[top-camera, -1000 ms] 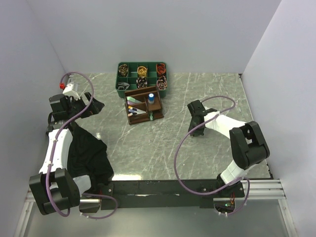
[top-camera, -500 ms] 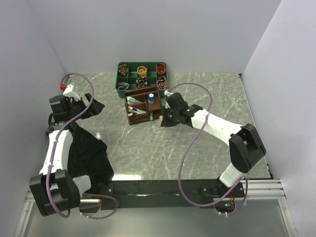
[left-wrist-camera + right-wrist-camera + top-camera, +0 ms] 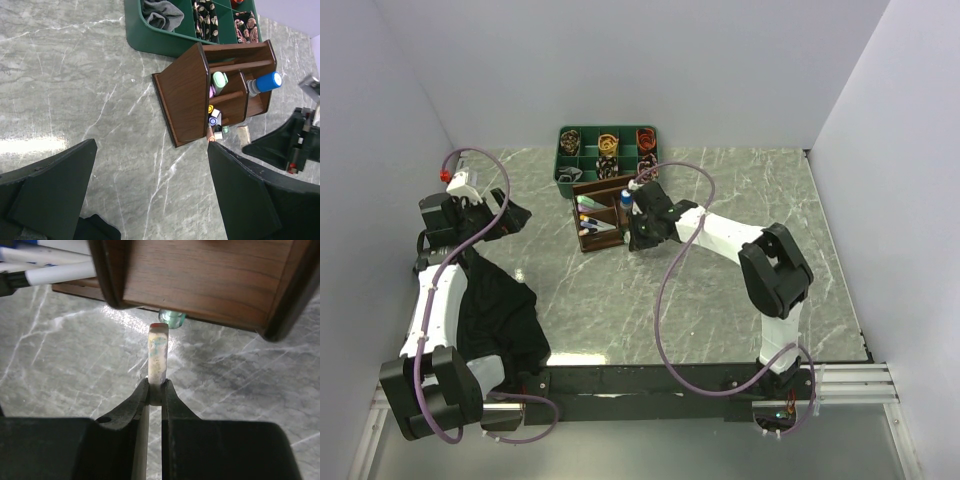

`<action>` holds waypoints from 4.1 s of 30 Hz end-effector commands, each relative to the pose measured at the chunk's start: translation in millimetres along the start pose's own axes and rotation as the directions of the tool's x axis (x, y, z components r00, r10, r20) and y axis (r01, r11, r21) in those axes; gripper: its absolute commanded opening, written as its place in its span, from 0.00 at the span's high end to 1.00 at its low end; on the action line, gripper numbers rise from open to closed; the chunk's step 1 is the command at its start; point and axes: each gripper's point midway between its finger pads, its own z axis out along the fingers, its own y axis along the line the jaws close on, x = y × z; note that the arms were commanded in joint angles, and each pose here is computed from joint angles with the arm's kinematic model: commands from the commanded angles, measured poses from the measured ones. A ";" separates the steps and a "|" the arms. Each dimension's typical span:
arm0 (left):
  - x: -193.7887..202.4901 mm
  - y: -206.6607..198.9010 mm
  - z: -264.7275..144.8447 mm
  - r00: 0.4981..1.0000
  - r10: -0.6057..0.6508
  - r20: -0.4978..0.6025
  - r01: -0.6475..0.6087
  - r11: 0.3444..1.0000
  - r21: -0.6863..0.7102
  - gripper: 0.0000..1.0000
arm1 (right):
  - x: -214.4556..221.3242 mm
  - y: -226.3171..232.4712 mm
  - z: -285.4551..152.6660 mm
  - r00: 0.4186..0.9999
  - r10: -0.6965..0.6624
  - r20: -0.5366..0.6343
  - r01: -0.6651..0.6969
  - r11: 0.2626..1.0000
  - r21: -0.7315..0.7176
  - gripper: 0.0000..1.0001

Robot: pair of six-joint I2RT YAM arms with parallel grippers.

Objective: Sort the stationery into containers
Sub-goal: Place the stationery in the storage box, then reset both arms

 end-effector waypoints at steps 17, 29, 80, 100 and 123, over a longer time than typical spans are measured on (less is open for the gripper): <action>-18.4 3.3 0.9 0.998 0.042 0.047 -0.041 0.999 -0.008 0.00 | -45.8 -25.2 24.4 0.995 0.027 0.093 -0.042 0.985 0.165 1.00; -14.3 3.7 1.3 0.999 0.030 0.041 -0.030 1.000 -0.003 0.01 | -55.4 -37.8 34.8 0.987 0.032 0.160 -0.068 0.972 0.227 1.00; -9.3 0.4 3.0 0.999 0.011 0.038 -0.012 1.000 0.026 0.00 | -40.2 -23.8 33.1 0.989 0.037 0.142 -0.068 0.974 0.216 1.00; -15.0 -5.8 -3.8 1.000 0.026 0.009 -0.026 0.999 0.028 0.01 | -56.5 8.7 -22.6 0.979 -0.066 0.193 0.051 0.995 0.085 0.55; -46.1 27.0 5.0 0.993 0.120 0.004 -0.118 0.982 -0.146 0.01 | -40.5 -116.2 -199.0 0.853 -0.124 0.507 -0.053 0.946 0.320 0.00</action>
